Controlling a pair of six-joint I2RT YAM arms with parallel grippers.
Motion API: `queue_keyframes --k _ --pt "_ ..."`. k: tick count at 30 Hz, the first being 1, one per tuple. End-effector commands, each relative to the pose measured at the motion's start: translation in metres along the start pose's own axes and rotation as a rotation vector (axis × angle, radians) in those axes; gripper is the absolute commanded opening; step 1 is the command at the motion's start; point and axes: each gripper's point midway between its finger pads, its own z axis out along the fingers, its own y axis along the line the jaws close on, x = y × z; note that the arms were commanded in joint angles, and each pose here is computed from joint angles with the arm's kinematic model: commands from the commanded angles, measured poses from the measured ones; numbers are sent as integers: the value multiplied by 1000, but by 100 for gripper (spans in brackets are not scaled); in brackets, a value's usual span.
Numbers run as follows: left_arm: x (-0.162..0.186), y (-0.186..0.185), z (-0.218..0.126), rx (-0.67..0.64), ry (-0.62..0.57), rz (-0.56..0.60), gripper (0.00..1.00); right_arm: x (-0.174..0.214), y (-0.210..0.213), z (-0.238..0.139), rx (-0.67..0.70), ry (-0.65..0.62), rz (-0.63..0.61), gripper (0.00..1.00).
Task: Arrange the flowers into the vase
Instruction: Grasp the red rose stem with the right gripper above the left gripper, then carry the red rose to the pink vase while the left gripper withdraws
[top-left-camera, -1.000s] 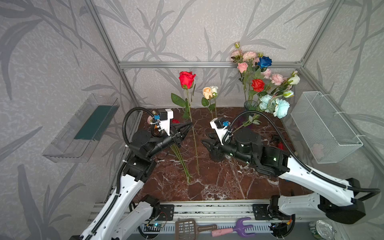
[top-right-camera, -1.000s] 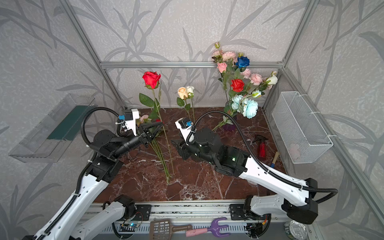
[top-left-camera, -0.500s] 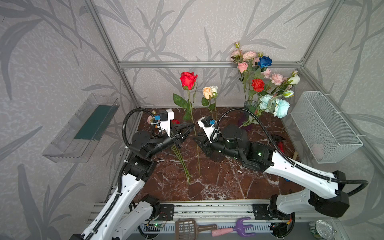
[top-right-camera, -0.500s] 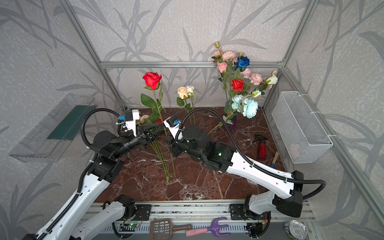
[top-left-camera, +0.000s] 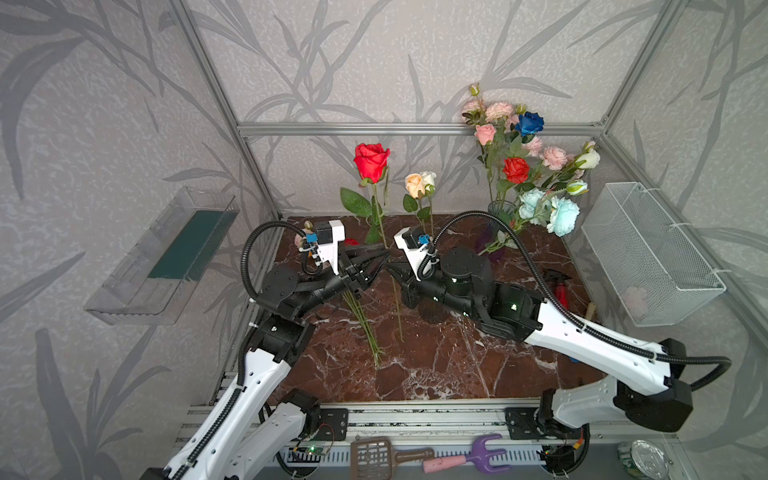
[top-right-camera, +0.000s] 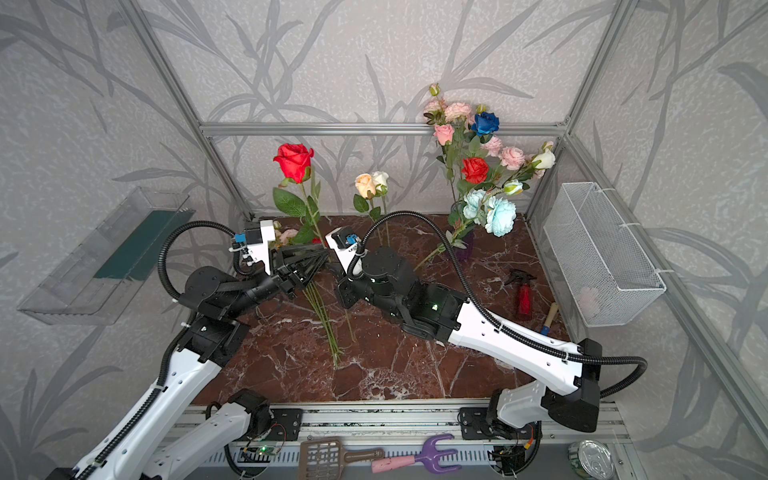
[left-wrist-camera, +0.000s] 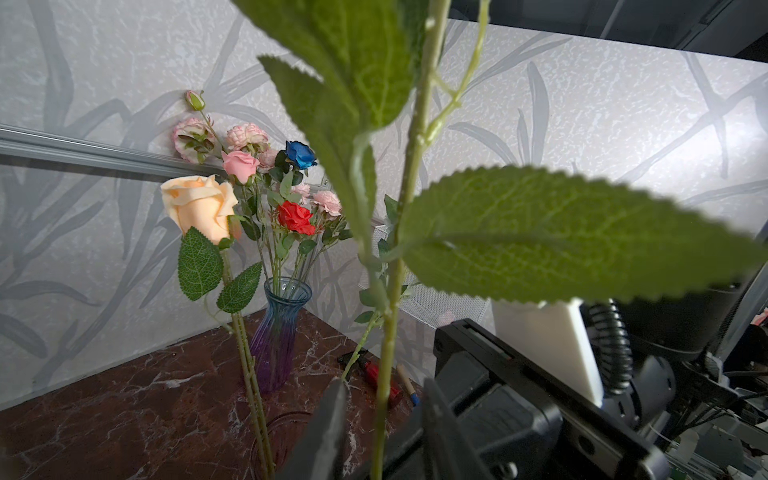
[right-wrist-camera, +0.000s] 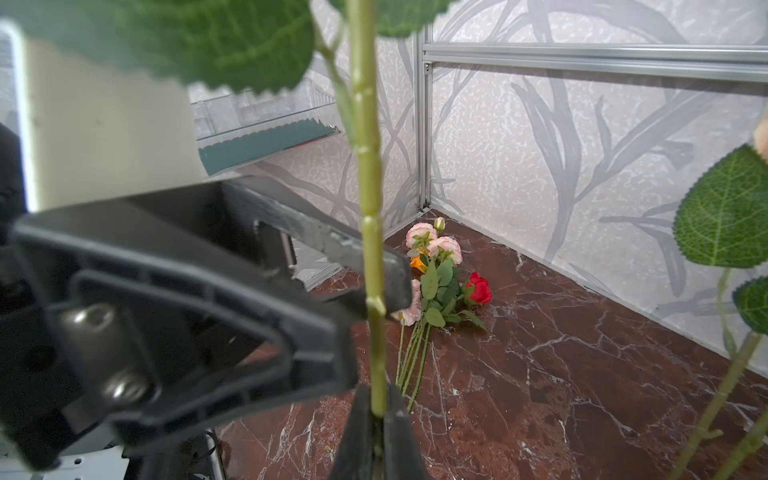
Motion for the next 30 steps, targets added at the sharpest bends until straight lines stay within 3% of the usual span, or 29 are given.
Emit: queue_keyframes --k 1,5,12,14,21,30 --pt "-11 -1 -6 -22 -69 24 64 -17 -2 -6 16 -74 6 0" --pt "-20 22 -21 -179 -152 47 69 -33 -13 -18 77 -130 -26 0" --pt "-34 100 -97 -756 -370 30 69 -94 -47 -63 290 -332 -145 0" --pt "-33 114 -113 -859 -395 7 69 -114 -58 -78 354 -403 -178 0" --pt "-29 126 -108 -841 -384 -51 68 -133 -121 -96 537 -461 -150 0" --pt "-27 138 -108 -837 -382 -103 68 -71 -164 -71 589 -362 -35 0"
